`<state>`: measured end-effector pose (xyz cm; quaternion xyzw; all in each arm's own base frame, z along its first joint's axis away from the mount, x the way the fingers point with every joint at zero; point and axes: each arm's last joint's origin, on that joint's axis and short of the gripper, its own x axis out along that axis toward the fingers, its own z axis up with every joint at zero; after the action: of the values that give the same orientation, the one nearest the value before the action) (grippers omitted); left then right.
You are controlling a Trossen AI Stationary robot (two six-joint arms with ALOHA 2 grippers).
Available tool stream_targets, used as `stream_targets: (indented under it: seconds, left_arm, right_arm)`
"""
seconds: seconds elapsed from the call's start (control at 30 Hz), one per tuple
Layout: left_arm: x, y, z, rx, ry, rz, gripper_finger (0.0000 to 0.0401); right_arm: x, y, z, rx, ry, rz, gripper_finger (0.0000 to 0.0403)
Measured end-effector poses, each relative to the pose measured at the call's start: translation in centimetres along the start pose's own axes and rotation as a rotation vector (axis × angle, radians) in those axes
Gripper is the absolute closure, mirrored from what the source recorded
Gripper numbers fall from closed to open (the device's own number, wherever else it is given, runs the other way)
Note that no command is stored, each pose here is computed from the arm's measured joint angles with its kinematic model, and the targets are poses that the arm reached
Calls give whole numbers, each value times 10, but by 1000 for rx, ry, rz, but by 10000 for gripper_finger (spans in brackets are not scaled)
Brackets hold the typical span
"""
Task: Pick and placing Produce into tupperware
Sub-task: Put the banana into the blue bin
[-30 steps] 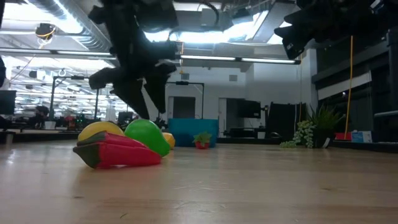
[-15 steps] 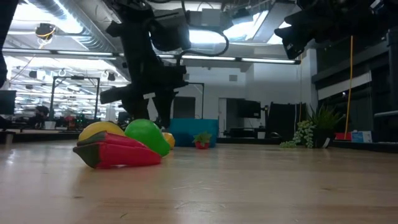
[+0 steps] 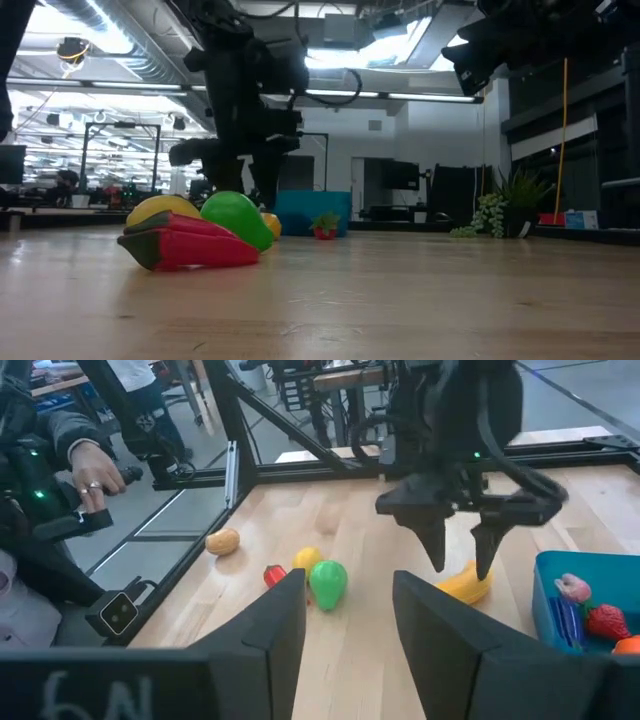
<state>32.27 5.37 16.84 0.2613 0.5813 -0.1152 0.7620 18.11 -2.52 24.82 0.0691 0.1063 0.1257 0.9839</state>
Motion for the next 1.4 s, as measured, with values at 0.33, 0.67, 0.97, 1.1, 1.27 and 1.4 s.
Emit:
stream_targets:
  seconds: [0.33,0.67,0.97,1.1,1.27,1.4]
  left_arm:
    - [28,1,-6,23,67,-52,170]
    - [30,-10,4,49,76,-33,170]
    - [29,-17,11,-2,85,-3,175]
    - [30,-18,10,-85,94,-9,206]
    - [30,-19,9,-149,104,-16,267]
    - [30,-19,9,-183,106,-16,270]
  right_arm:
    - [0,0,0,2,0,0,250]
    - [0,0,0,3,0,0,250]
    - [0,0,0,32,0,0,250]
    - [0,0,0,36,0,0,250]
    - [0,0,0,37,0,0,250]
    - [0,0,0,35,0,0,250]
